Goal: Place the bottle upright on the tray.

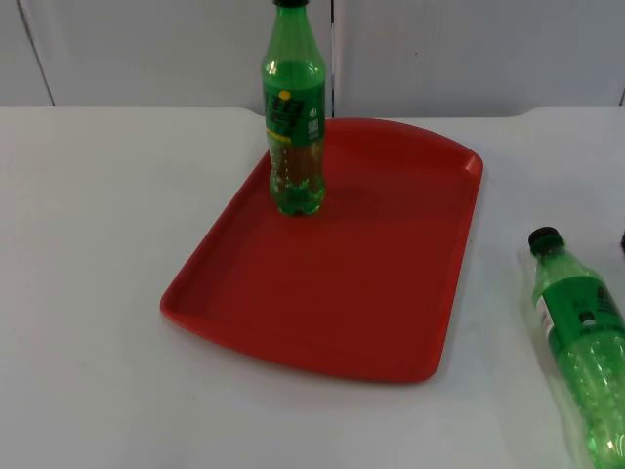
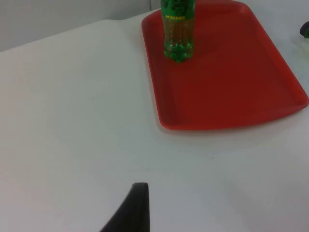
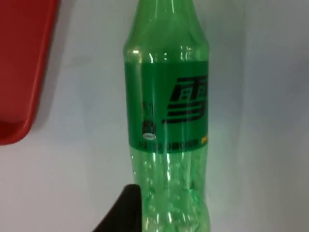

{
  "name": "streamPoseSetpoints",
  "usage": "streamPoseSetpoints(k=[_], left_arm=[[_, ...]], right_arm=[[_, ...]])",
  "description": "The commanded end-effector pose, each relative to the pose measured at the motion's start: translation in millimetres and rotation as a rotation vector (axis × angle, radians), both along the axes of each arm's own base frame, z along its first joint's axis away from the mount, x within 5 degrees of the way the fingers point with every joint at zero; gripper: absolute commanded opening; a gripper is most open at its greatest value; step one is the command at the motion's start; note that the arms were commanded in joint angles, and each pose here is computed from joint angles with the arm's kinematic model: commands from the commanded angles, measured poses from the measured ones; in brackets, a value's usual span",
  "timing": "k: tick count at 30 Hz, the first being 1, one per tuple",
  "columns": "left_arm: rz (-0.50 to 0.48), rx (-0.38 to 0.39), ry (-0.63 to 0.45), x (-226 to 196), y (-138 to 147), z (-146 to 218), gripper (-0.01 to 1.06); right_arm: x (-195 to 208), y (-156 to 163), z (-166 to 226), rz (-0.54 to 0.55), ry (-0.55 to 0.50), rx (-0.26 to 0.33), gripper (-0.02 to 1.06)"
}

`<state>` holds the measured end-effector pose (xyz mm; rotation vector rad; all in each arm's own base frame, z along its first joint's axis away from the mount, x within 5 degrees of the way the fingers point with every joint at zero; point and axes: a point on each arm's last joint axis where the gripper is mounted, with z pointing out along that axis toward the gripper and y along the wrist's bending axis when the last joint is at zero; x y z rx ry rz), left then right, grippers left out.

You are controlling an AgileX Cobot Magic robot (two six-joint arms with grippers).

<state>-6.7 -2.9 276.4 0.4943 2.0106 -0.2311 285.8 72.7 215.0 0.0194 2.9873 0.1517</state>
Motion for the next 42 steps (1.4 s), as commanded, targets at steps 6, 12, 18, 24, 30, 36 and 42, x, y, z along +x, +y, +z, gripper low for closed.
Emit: streamPoseSetpoints(k=[6, 12, 18, 24, 30, 36, 42], left_arm=[[0.009, -0.005, 0.002, 0, 0, -1, 1.05], [0.01, -0.003, 0.001, 0, 0, -1, 1.05], [0.01, -0.003, 0.001, 0, 0, -1, 1.05], [0.01, -0.003, 0.001, 0, 0, -1, 1.05], [0.01, -0.003, 0.001, 0, 0, -1, 1.05], [0.01, -0.003, 0.001, 0, 0, -1, 1.05], [0.01, -0.003, 0.001, 0, 0, -1, 1.05]], right_arm=[[16, 23, -28, -0.026, 0.036, -0.015, 1.05], [31, 38, -44, -0.081, 0.038, -0.034, 1.05], [43, 57, -48, -0.102, -0.018, -0.11, 1.05], [50, 65, -61, -0.139, 0.007, -0.096, 1.05], [56, 67, -76, -0.146, -0.005, -0.101, 1.04], [59, 68, -92, -0.157, 0.001, -0.103, 1.04], [64, 70, -101, -0.149, -0.029, -0.086, 1.04]])
